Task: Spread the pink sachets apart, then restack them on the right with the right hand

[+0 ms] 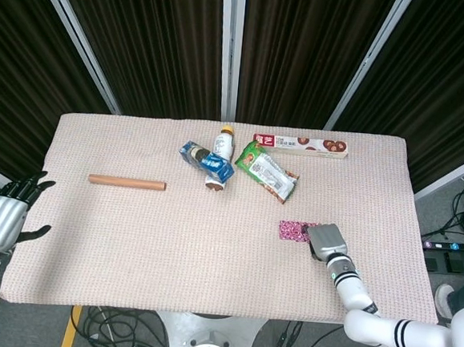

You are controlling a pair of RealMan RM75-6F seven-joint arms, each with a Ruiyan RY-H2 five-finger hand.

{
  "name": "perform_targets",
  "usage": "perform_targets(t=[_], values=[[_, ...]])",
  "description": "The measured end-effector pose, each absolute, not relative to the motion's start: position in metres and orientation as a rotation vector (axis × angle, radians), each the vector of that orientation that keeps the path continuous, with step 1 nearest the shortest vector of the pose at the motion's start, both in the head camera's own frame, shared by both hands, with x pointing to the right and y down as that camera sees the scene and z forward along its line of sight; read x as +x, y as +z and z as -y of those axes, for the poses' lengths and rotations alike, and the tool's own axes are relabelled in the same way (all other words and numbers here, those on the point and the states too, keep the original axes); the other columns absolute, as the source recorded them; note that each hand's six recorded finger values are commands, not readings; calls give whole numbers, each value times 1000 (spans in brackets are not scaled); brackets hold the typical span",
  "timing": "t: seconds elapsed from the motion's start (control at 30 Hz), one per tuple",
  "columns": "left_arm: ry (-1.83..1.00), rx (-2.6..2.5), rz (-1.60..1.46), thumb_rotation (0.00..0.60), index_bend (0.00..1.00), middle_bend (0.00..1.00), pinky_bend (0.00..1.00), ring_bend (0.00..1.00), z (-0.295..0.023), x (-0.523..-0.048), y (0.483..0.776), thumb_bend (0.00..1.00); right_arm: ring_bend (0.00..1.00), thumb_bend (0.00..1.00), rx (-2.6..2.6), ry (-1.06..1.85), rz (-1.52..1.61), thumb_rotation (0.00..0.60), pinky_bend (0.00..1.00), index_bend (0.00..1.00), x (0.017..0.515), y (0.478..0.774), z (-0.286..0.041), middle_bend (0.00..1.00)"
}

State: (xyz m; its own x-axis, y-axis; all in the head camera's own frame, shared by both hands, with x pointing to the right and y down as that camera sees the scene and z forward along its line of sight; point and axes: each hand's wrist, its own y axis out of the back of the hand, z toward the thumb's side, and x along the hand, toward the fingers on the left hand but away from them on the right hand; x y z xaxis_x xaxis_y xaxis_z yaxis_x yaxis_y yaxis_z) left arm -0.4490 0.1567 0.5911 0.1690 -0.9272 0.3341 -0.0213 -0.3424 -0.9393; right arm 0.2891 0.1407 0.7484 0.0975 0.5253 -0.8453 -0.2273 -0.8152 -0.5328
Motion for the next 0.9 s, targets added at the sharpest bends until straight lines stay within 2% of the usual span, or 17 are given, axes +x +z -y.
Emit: perform_targets(t=[0.9], values=[[-1306, -1573, -931, 600, 250, 220, 291, 188, -158, -449, 593, 93, 1000, 710, -1780, 1861, 298, 600, 949, 287, 323, 747, -141, 1000]])
